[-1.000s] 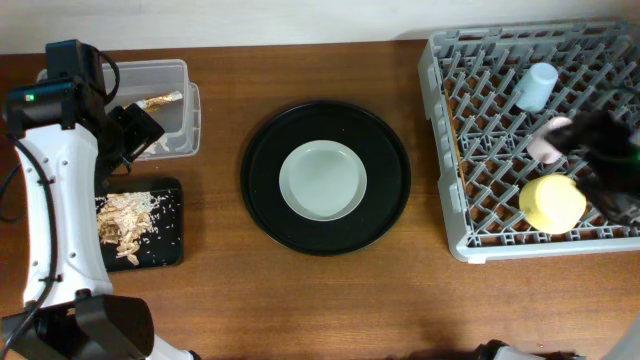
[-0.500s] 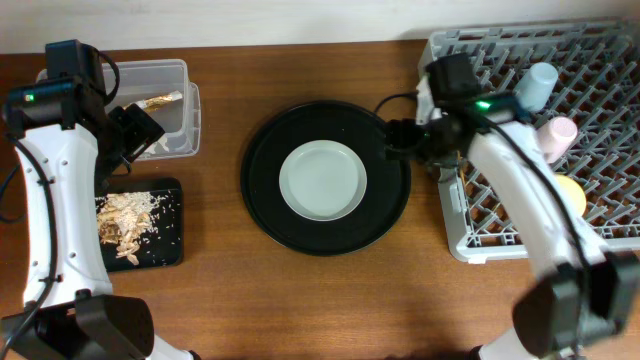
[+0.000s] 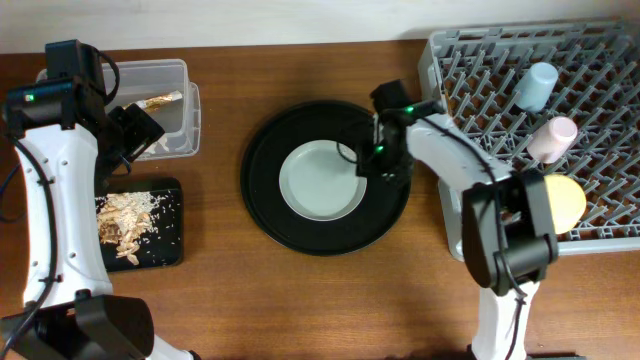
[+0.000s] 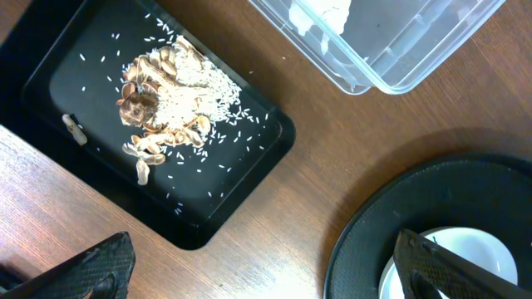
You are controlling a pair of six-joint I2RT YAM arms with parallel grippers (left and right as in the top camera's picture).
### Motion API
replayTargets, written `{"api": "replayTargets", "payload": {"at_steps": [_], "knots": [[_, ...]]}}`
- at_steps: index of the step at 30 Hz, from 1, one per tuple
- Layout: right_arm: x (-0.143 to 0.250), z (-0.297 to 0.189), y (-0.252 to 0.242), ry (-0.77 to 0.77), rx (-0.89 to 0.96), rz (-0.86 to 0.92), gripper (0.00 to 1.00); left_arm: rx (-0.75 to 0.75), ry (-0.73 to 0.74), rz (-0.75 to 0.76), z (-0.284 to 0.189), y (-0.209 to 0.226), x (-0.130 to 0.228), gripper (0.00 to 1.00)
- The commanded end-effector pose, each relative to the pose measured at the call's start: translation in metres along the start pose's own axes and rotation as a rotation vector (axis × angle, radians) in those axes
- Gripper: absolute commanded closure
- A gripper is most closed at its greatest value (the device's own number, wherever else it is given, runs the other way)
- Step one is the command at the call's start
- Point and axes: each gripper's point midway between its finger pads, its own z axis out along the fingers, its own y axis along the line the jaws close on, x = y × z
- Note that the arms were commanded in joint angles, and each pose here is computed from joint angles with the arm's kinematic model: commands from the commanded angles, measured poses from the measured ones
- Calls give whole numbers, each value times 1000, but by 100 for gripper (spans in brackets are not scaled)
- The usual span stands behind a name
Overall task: Sort waste into correct bins and load items into the dishwasher rack
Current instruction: 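Move the right gripper to the white plate and grasp its rim, then lift the plate and carry it right into the rack's back row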
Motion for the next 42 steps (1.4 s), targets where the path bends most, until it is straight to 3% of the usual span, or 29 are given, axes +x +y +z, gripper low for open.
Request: {"api": "replayTargets", "payload": {"at_steps": [1,10,16,34,40,42], "knots": [[7,5,13,14,-14,-20,40,-4,2,-4,1,2,-1,1],[7,12,0,-13,86,25,41,-4,2,-4,1,2,-1,1],[9,18,-1,1,91,31,54,-4,1,-4,1,2,-1,1],[11,25,3,-16,144,-5,56,-4,2,-4,1,2,-1,1],[12,25,3,-14,144,-6,76,-4,2,-4,1,2,-1,1],[13,25,3,-7,143,-4,89,-4,2,-4,1,2,-1,1]]}}
